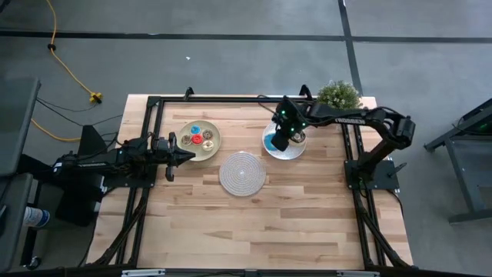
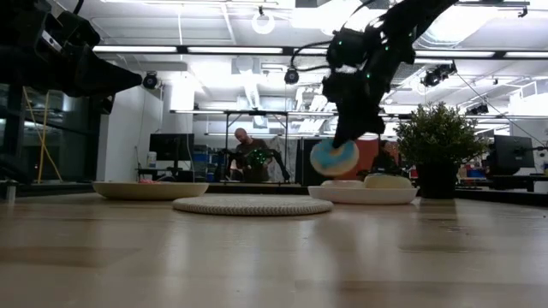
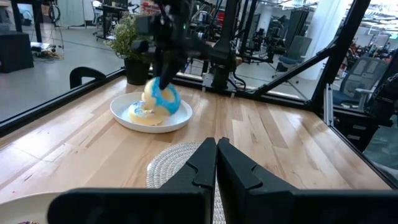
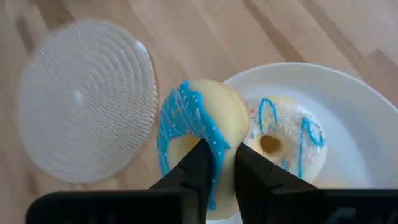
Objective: Pick & Place donuts
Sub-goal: Adjust the large blue donut on the white plate
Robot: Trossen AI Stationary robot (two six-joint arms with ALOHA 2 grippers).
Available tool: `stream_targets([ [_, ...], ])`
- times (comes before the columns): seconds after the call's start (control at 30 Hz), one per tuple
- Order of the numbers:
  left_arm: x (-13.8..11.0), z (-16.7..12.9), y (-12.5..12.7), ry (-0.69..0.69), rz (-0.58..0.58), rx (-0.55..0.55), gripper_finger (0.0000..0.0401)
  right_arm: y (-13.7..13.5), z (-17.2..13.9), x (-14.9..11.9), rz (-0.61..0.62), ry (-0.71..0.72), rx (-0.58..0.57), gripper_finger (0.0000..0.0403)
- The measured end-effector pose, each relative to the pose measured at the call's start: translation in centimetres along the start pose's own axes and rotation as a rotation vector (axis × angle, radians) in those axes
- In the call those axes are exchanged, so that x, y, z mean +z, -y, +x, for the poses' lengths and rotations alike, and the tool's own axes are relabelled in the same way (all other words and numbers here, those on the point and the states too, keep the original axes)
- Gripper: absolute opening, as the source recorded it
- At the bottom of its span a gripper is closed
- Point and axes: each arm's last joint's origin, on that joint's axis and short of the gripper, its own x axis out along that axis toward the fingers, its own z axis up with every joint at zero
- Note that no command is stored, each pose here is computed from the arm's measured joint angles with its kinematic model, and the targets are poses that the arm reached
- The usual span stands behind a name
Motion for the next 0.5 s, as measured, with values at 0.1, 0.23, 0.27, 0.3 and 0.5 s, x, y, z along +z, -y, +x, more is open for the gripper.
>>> stream_targets([
  [0.1,0.0,0.0,0.0,0.000,0.000,0.000,0.0007,-0.1,-1.4,0.1,0.114,0.006,0.032,0.0048],
  [0.23,0.0,0.0,0.0,0.000,0.000,0.000,0.0007,-0.1,-3.1,-0.6,0.307,-0.009,0.091,0.0044],
  [0.27,0.0,0.0,0.0,0.000,0.000,0.000,0.0007,0.0,-3.5,-1.0,0.350,-0.023,0.093,0.0044],
  [0.3,0.0,0.0,0.0,0.000,0.000,0.000,0.0007,0.0,-3.7,-1.5,0.387,-0.036,0.088,0.0044],
  [0.5,0.0,0.0,0.0,0.000,0.000,0.000,0.0007,0.3,-4.0,-5.1,0.546,-0.062,0.081,0.0044],
])
